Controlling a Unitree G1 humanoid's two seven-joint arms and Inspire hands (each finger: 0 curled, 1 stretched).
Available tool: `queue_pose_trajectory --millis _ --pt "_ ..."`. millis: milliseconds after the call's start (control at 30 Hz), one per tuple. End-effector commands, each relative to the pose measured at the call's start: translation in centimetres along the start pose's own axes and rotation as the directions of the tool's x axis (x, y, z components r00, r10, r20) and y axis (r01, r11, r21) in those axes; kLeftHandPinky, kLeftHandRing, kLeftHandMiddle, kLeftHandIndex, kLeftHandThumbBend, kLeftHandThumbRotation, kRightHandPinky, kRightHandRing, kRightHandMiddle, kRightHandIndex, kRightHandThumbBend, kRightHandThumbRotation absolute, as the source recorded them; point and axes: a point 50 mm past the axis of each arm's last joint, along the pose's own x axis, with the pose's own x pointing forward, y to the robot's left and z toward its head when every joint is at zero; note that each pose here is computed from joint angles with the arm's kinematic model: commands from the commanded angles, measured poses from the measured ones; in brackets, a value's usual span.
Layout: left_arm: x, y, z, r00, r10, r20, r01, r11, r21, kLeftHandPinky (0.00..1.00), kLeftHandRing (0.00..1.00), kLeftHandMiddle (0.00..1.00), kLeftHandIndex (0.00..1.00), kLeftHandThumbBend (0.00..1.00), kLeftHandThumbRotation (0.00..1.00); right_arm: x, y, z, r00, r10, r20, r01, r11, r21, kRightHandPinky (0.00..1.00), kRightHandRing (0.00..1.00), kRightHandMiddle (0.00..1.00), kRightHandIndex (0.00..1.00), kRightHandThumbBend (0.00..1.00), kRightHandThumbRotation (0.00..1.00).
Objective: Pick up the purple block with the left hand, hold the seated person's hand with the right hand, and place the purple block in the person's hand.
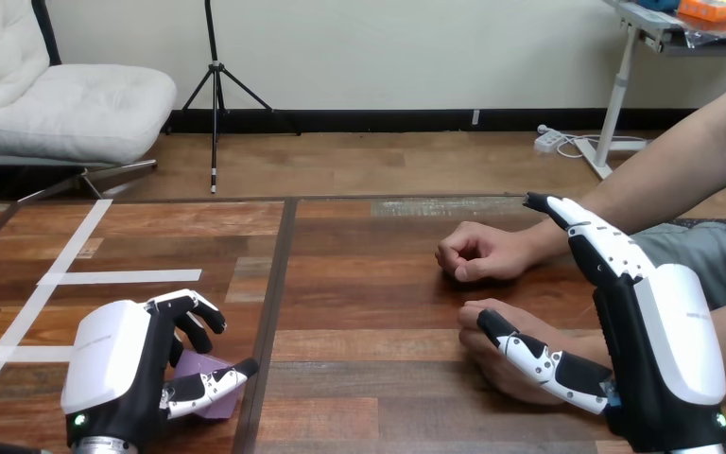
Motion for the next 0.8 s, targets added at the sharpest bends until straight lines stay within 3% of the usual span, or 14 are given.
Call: queue_pose_trajectory --millis 0,300,667,767 --pt "1.13 0.42 0.61 0.999 -0.003 0.043 0.001 0.999 0.032 0.24 0.32 0.43 0.48 0.53 0.03 1.23 -0.16 0.62 0.997 -0.057 0.051 0.056 0.998 0.029 0.87 0.86 0.87 0.85 0.58 0.31" --pt "1.2 0.31 0.47 0.999 -0.034 0.035 0.03 0.993 0.116 0.27 0.37 0.45 0.5 0.54 0.14 1.2 -0.13 0.67 0.997 -0.056 0.046 0.055 0.998 0.031 0.87 0.87 0.87 0.85 0.58 0.32" --pt "1.15 0.23 0.31 0.994 -0.101 0.038 0.091 0.974 0.207 0.37 0.52 0.63 0.7 0.66 0.45 1.12 -0.22 0.68 0.998 -0.054 0.041 0.053 0.998 0.029 0.86 0.87 0.87 0.84 0.57 0.31" --pt "1.12 0.21 0.3 0.994 -0.106 0.04 0.095 0.973 0.213 0.4 0.55 0.67 0.73 0.68 0.49 1.11 -0.25 0.69 0.998 -0.053 0.041 0.052 0.998 0.028 0.86 0.87 0.87 0.84 0.58 0.31"
